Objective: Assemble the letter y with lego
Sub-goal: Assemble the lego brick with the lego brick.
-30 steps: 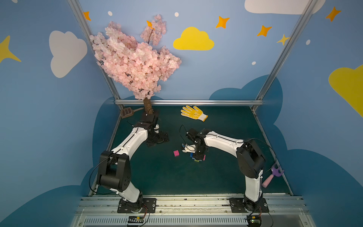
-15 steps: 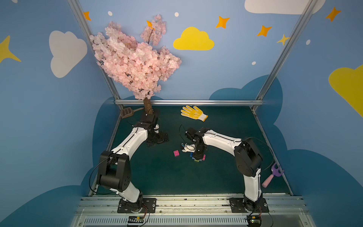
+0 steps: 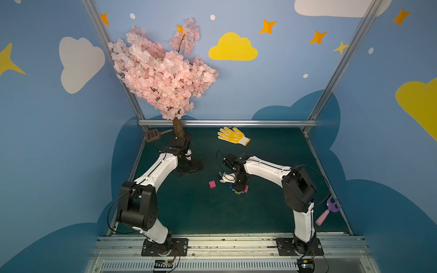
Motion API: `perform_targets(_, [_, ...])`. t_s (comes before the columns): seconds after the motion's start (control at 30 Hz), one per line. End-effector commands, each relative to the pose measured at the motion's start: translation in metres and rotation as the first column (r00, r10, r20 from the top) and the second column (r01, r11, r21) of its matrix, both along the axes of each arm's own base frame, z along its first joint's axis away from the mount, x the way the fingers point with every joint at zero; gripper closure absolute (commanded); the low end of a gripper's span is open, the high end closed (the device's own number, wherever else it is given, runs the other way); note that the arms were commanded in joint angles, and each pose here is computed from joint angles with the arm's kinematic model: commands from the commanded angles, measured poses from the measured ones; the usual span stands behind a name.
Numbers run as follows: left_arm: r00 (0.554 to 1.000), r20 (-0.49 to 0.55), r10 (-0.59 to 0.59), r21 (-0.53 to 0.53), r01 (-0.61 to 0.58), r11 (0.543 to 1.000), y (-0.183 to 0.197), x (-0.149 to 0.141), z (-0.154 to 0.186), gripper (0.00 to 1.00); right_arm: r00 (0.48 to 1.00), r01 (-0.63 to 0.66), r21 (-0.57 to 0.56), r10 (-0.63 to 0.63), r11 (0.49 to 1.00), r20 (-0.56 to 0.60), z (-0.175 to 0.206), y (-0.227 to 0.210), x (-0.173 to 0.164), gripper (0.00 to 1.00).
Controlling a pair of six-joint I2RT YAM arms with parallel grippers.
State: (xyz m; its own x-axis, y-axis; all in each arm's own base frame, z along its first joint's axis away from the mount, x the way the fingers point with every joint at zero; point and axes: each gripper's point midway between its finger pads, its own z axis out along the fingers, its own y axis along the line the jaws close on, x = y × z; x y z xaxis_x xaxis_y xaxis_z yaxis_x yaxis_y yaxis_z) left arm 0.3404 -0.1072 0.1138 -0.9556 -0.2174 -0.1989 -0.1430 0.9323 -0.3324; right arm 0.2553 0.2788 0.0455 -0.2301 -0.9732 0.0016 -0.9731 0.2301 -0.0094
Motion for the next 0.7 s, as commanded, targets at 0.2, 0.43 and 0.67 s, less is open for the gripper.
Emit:
perform_targets(0.2, [1.000,-0.007,0.004,-0.014,-0.004,1.000,0.000,-0.002,0.000,0.00,0.992,0.064,0.003,-0.064,0.998,-0.108,-0.012,-0.014,-0.009,1.00])
perform_targets(0.43, [1.000,-0.006,0.005,-0.015,-0.005,1.000,0.000,-0.002,0.000,0.00,0.991,0.084,0.034,-0.080,0.996,-0.111,-0.013,-0.007,-0.006,1.00])
perform_targets(0.67, [1.000,-0.006,0.004,-0.019,-0.004,1.000,-0.001,-0.001,0.000,0.00,0.996,0.085,0.007,-0.085,0.996,-0.040,-0.002,-0.015,0.003,1.00])
